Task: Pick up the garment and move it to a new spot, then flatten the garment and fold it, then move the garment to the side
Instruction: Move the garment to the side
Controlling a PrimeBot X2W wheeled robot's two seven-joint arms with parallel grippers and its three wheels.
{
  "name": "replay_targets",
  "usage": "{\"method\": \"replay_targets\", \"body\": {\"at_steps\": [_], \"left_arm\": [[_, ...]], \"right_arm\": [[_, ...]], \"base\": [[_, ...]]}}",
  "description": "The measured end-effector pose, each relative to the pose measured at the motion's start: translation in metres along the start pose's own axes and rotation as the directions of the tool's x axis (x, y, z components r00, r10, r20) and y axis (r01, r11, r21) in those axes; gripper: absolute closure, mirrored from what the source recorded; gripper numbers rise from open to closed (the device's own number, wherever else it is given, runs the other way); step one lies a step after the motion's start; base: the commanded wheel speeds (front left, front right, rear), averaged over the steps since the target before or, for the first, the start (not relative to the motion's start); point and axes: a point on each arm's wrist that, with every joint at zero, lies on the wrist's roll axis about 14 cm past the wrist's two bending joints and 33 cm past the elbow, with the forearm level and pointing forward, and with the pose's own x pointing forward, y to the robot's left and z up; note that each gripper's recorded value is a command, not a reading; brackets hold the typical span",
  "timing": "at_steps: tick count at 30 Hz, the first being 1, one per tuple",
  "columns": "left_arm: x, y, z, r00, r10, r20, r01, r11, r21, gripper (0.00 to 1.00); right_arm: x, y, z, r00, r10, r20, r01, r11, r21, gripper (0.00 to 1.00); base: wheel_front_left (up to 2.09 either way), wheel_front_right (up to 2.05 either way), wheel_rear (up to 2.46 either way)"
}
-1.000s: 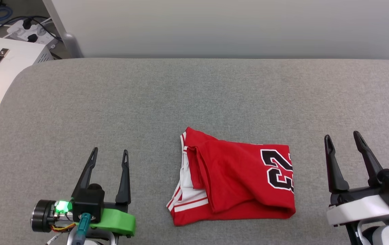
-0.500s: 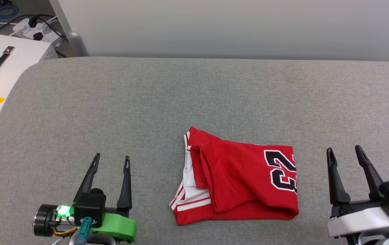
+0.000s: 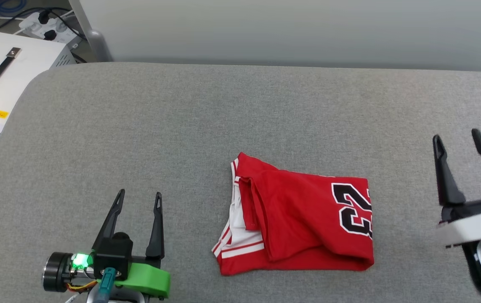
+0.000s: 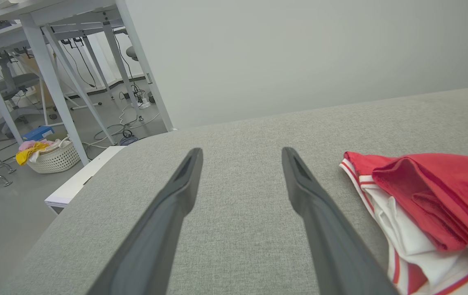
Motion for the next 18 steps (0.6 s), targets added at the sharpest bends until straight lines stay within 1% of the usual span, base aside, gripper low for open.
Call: {"method": "replay_targets", "body": {"at_steps": [5, 7, 9, 11, 13, 15, 17, 18], "left_arm": [[0.003, -0.002, -0.006, 1.0, -0.003, -0.018, 0.003, 1.0, -0.003, 0.0], [0.005, -0.002, -0.008, 1.0, -0.003, -0.023, 0.003, 1.0, -0.004, 0.0], [0.007, -0.003, -0.009, 1.0, -0.005, -0.026, 0.005, 1.0, -0.007, 0.0], [0.008, -0.004, -0.011, 0.999, -0.009, -0.031, 0.009, 1.0, -0.009, 0.0], [0.01, -0.006, -0.012, 0.999, -0.012, -0.034, 0.011, 1.0, -0.008, 0.0], [0.011, -0.007, -0.014, 0.999, -0.012, -0.039, 0.012, 1.0, -0.01, 0.0], [0.012, -0.007, -0.016, 0.999, -0.011, -0.044, 0.01, 1.0, -0.011, 0.0], [0.013, -0.007, -0.016, 0.999, -0.011, -0.045, 0.01, 1.0, -0.011, 0.0]], "right_arm": [[0.031, -0.008, 0.008, 0.995, 0.059, -0.078, -0.061, 0.998, -0.018, 0.0], [0.039, -0.006, 0.0, 0.982, 0.097, -0.165, -0.099, 0.995, -0.006, 0.0], [0.042, -0.001, -0.013, 0.954, 0.142, -0.264, -0.138, 0.99, 0.031, 0.0], [0.04, 0.006, -0.03, 0.902, 0.196, -0.385, -0.176, 0.981, 0.086, 0.0], [0.037, 0.009, -0.042, 0.854, 0.233, -0.465, -0.191, 0.972, 0.136, 0.0], [0.028, 0.014, -0.058, 0.781, 0.279, -0.559, -0.202, 0.959, 0.197, 0.0], [0.016, 0.021, -0.076, 0.688, 0.333, -0.645, -0.199, 0.941, 0.273, 0.0], [0.01, 0.024, -0.083, 0.649, 0.354, -0.674, -0.197, 0.933, 0.301, 0.0]], "base": [[0.0, 0.0, 0.0], [0.0, 0.0, 0.0], [0.0, 0.0, 0.0], [0.0, 0.0, 0.0], [0.0, 0.0, 0.0], [0.0, 0.0, 0.0], [0.0, 0.0, 0.0], [0.0, 0.0, 0.0]]}}
